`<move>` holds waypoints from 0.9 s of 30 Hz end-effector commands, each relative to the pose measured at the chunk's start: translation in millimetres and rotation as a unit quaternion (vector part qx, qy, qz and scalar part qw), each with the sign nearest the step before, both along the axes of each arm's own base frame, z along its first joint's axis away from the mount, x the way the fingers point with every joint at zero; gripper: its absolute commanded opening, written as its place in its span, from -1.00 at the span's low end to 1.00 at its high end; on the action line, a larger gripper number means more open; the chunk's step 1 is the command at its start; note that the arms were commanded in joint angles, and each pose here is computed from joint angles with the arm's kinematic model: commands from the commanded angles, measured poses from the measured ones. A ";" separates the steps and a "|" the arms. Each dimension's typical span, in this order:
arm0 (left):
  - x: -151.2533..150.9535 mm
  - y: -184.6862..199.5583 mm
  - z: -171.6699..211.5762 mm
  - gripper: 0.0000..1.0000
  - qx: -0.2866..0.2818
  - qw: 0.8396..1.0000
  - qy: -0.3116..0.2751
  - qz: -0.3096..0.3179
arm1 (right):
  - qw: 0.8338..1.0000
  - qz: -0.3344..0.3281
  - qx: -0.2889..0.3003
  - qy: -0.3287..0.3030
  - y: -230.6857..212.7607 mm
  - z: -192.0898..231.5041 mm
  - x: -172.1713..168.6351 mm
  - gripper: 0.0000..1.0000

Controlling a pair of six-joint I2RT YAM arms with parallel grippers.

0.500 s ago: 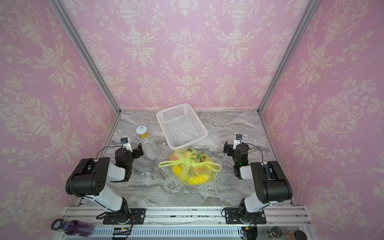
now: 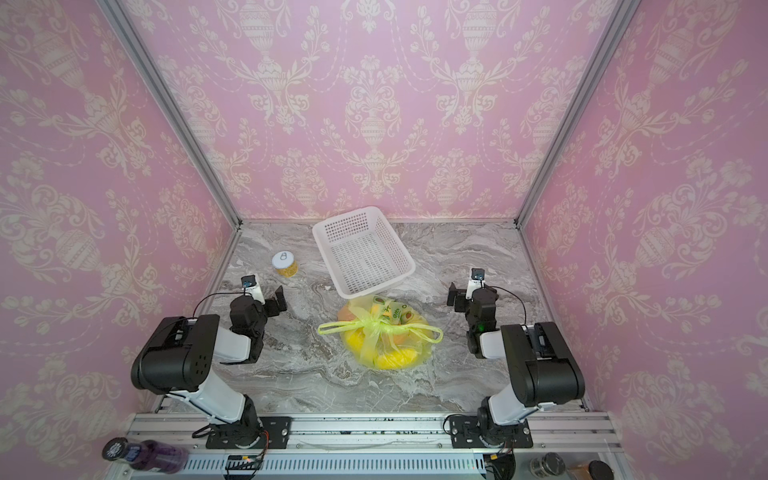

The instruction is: Untie the knot of the plastic bag and take out the fruit

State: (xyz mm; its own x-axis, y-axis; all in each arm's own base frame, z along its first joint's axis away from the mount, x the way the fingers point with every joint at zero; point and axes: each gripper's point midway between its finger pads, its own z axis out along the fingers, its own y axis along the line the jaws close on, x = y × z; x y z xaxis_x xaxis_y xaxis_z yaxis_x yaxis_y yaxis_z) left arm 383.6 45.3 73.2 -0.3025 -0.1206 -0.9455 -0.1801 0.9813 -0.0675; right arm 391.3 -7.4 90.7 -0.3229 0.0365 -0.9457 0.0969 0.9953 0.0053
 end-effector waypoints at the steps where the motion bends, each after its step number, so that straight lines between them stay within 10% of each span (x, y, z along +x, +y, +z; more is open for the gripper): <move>1: 5.3 -1.9 7.1 0.99 0.009 1.000 -0.007 -0.004 | 1.000 0.001 0.000 -0.013 1.6 6.9 0.5 1.00; 14: 5.3 -1.7 6.9 0.98 0.009 1.000 -0.007 -0.004 | 0.999 0.018 -0.002 -0.039 6.8 22.1 -11.0 1.00; 21: 11.5 -20.9 6.6 0.99 0.016 0.998 0.005 -0.058 | 0.995 -0.085 0.039 0.026 -20.4 45.7 -31.1 1.00; 27: -3.9 2.4 40.6 0.99 0.007 0.999 0.026 0.030 | 0.988 -0.105 0.117 -0.005 -19.6 65.5 -44.2 1.00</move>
